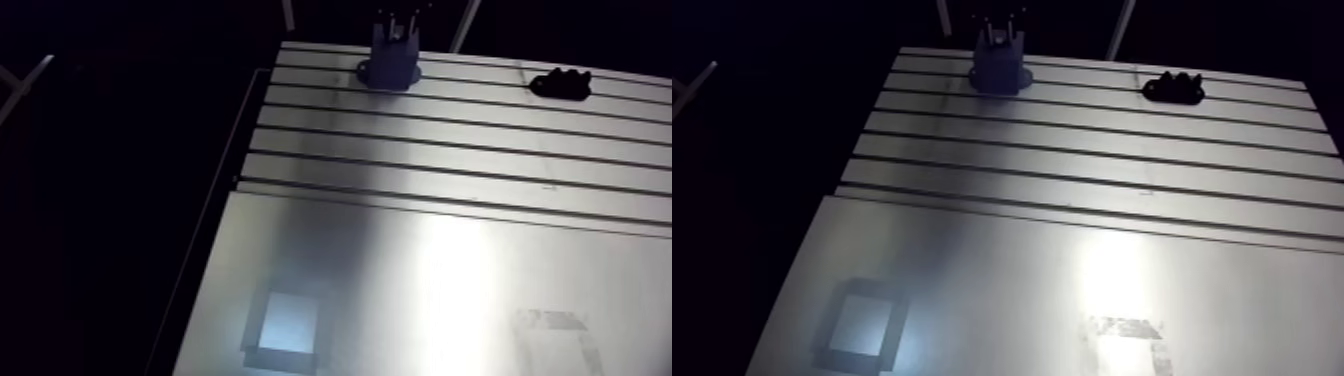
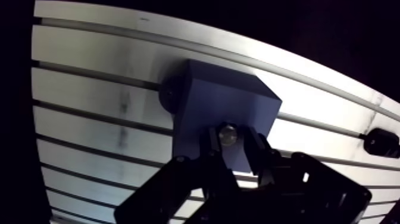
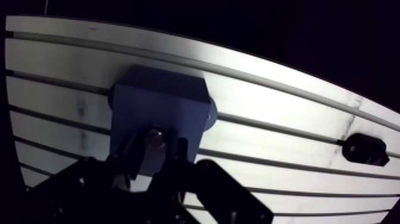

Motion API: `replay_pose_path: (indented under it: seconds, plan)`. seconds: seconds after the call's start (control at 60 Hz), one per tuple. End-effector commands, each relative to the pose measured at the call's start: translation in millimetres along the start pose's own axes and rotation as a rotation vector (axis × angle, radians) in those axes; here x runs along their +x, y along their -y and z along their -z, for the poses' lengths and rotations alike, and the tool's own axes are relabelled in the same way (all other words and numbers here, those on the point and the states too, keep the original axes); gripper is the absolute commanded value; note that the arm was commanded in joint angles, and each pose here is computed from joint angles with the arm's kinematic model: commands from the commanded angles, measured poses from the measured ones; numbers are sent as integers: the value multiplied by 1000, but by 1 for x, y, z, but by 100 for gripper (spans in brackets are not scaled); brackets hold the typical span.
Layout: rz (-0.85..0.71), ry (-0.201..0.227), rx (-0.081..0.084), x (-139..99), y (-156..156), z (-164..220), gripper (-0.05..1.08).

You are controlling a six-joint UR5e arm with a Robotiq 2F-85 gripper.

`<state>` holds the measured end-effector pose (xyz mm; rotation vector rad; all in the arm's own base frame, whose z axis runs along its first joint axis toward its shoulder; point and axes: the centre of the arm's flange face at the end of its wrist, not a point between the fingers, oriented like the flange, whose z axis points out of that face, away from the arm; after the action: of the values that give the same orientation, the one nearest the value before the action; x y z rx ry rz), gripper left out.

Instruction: Pick up the M10 bolt and insert it into the hex recess until seated.

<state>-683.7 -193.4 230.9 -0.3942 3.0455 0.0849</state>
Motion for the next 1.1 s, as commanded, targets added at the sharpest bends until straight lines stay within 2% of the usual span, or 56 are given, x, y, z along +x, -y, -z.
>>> replay_pose_path:
  seconds: [0.017, 1.1]
  plan:
    - [0, -2, 0, 1, 0, 1, 64]
    - [1, -1, 0, 2, 0, 0, 66]
